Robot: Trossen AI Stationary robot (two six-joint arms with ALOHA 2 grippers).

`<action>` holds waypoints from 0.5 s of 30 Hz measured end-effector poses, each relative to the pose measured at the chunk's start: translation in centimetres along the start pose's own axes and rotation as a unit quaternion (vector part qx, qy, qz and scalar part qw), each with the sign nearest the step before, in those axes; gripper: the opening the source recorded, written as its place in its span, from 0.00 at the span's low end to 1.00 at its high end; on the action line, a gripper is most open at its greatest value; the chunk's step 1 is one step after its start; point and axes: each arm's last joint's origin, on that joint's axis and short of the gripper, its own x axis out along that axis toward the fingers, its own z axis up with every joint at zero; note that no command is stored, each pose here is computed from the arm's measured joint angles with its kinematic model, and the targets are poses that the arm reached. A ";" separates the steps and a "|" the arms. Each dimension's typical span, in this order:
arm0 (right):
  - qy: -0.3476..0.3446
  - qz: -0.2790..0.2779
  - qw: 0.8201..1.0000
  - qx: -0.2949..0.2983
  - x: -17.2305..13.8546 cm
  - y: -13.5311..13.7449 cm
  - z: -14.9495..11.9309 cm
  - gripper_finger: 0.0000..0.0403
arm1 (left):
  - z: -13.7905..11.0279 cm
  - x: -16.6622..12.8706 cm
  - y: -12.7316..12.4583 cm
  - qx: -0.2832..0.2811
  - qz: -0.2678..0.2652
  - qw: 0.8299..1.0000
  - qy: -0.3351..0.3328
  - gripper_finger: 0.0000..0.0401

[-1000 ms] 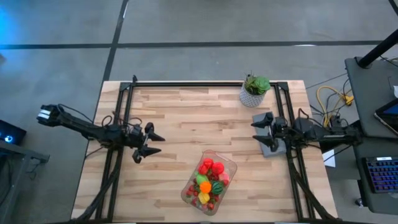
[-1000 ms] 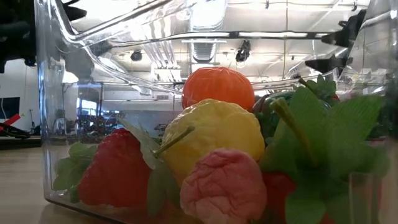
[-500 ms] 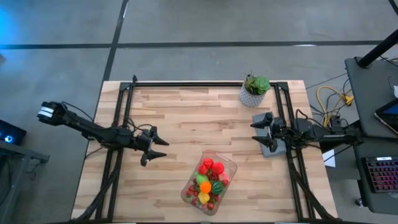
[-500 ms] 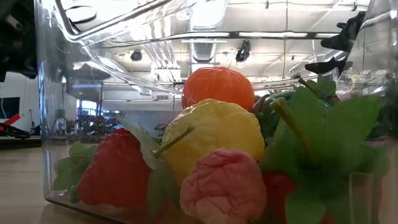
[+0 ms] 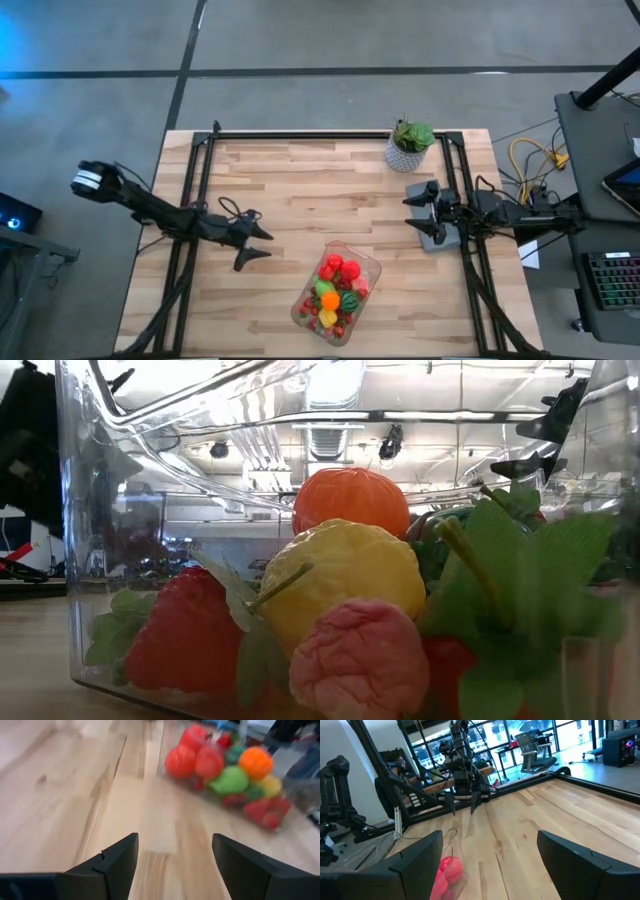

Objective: Pick and placing Produce into tupperware
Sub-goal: Return to Home Position

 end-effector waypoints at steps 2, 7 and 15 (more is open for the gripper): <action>0.000 0.000 1.000 0.000 0.0 0.0 0.0 0.78 | -0.4 0.2 0.1 0.002 0.006 1.000 0.017 0.60; 0.000 0.000 1.000 0.000 0.0 0.0 0.0 0.78 | -1.6 0.7 0.5 0.005 0.021 0.998 0.062 0.60; 0.000 0.000 1.000 0.000 0.0 0.0 0.0 0.78 | -3.0 1.2 0.9 0.012 0.042 0.993 0.111 0.60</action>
